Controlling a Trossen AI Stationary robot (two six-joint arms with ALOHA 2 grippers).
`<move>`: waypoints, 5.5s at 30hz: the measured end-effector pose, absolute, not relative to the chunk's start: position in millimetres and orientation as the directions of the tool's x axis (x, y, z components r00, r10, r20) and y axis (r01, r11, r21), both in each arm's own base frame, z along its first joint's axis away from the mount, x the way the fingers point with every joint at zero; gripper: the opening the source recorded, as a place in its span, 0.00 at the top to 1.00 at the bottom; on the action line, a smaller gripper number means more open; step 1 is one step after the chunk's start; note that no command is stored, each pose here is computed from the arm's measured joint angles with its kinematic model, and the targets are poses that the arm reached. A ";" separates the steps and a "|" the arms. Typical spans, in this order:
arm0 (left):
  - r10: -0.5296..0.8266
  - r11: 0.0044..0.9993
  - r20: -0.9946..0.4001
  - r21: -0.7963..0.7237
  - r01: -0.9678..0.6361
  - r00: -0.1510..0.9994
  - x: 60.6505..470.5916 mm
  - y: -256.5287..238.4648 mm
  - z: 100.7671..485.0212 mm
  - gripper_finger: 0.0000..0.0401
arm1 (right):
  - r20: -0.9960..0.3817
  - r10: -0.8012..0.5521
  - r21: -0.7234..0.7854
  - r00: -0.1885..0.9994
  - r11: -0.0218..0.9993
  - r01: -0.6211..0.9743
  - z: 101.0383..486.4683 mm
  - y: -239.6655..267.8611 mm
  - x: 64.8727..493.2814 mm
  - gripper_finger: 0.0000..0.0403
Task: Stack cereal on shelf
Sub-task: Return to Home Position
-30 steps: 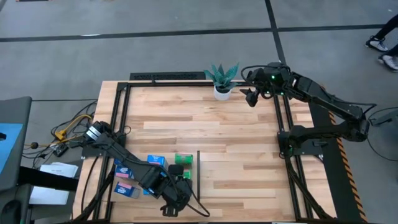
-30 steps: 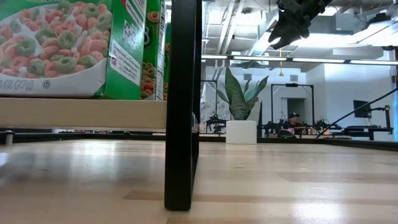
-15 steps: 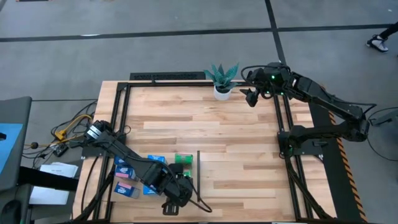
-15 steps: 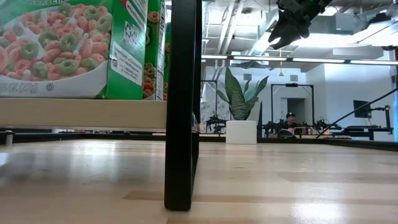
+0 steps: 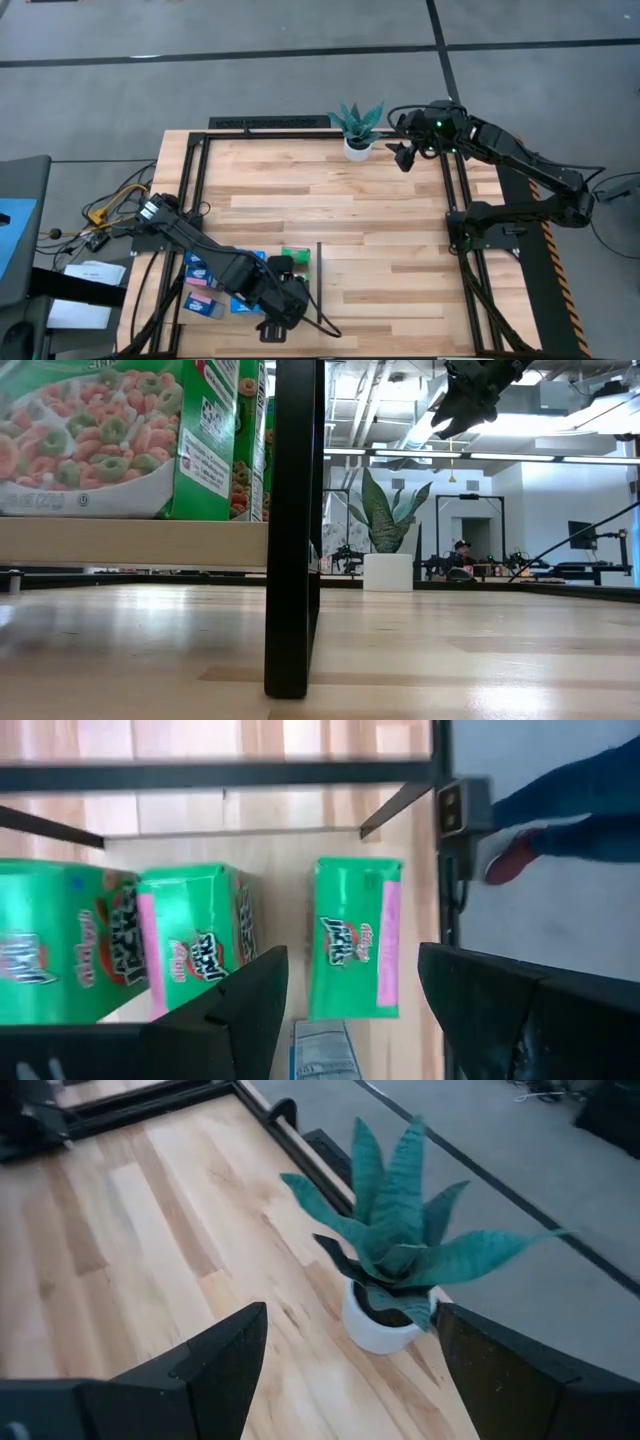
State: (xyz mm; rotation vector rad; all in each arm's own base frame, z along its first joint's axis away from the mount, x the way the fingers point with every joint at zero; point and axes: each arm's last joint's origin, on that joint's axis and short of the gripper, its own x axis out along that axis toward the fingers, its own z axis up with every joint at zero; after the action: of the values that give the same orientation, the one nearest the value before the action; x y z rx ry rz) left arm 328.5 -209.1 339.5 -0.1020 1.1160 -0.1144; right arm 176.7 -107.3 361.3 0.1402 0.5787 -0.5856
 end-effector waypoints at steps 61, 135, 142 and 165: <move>0.010 0.943 0.258 -0.323 0.077 0.966 78.6 -3.4 233.6 0.47 | 0.098 -0.071 0.174 0.993 0.983 0.053 265.3 -91.8 106.0 0.21; 0.187 0.952 0.066 -0.256 -0.165 0.980 96.8 3.3 171.7 0.47 | -0.323 -0.273 0.571 0.906 0.707 0.417 131.5 -81.5 89.7 0.21; 0.188 0.952 0.066 -0.256 -0.165 0.980 96.8 3.3 171.7 0.47 | -0.323 -0.273 0.571 0.906 0.708 0.416 131.6 -81.5 89.7 0.21; 0.188 0.952 0.066 -0.257 -0.165 0.980 96.8 3.3 171.7 0.47 | -0.322 -0.273 0.571 0.907 0.708 0.416 131.5 -81.5 89.7 0.21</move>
State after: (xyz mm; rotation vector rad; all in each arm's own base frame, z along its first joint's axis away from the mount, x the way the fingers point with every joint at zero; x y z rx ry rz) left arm 96.8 3.3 171.7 -0.2531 -0.0901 0.1796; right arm 89.7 -81.5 131.5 0.6847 0.2212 -0.3857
